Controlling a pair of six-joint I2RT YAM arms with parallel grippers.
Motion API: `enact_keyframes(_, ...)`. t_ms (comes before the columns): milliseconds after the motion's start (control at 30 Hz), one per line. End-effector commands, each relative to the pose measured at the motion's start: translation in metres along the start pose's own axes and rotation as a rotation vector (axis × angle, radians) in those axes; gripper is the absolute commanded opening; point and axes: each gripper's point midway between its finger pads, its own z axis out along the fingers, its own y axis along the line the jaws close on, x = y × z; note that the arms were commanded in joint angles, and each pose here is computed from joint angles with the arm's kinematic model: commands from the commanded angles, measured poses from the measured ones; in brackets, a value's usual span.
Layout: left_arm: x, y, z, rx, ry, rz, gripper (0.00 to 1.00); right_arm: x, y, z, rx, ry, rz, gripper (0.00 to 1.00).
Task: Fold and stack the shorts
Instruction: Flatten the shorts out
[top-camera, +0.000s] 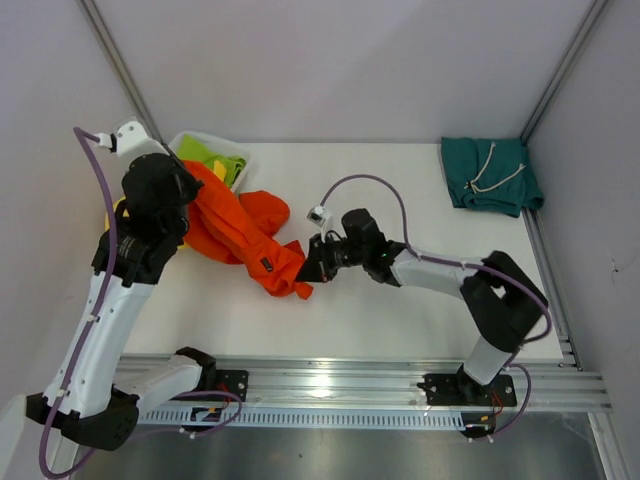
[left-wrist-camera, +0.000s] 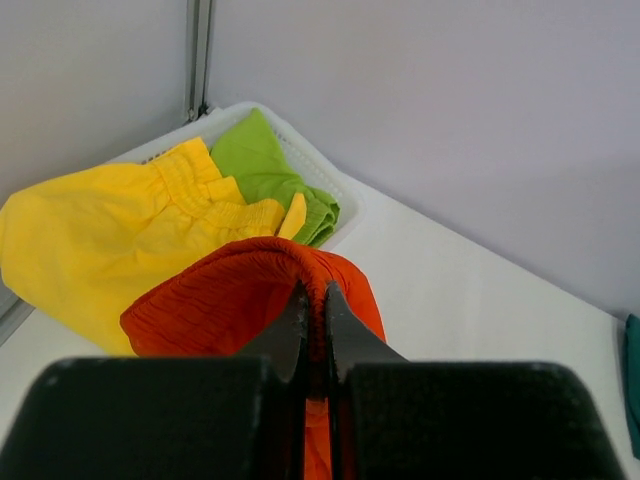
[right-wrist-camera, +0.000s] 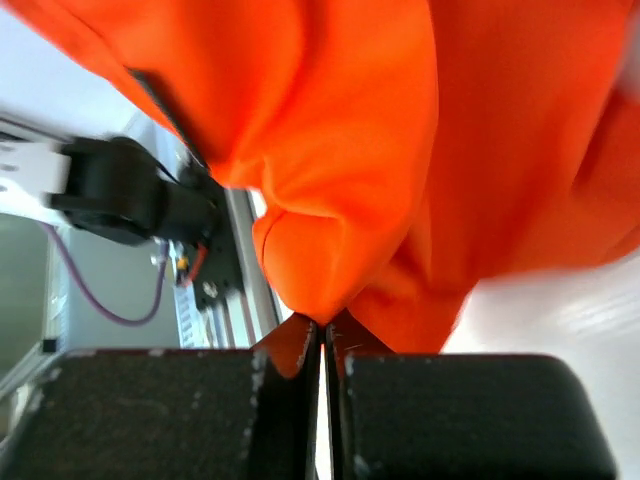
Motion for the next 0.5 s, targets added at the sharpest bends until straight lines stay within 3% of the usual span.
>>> enact_keyframes(0,0.006,-0.004,0.008,0.017,-0.017,-0.021,0.00,0.071,-0.018,0.008,-0.014,0.277,0.215,0.00)
enact_keyframes(167,0.015,0.001,0.018,-0.021,-0.035,-0.010,0.00,0.088,-0.051,-0.008,0.010,0.226,0.374,0.00)
enact_keyframes(467,-0.003,-0.003,0.031,-0.071,-0.088,-0.003,0.00,0.110,-0.070,-0.032,0.153,0.228,0.327,0.00)
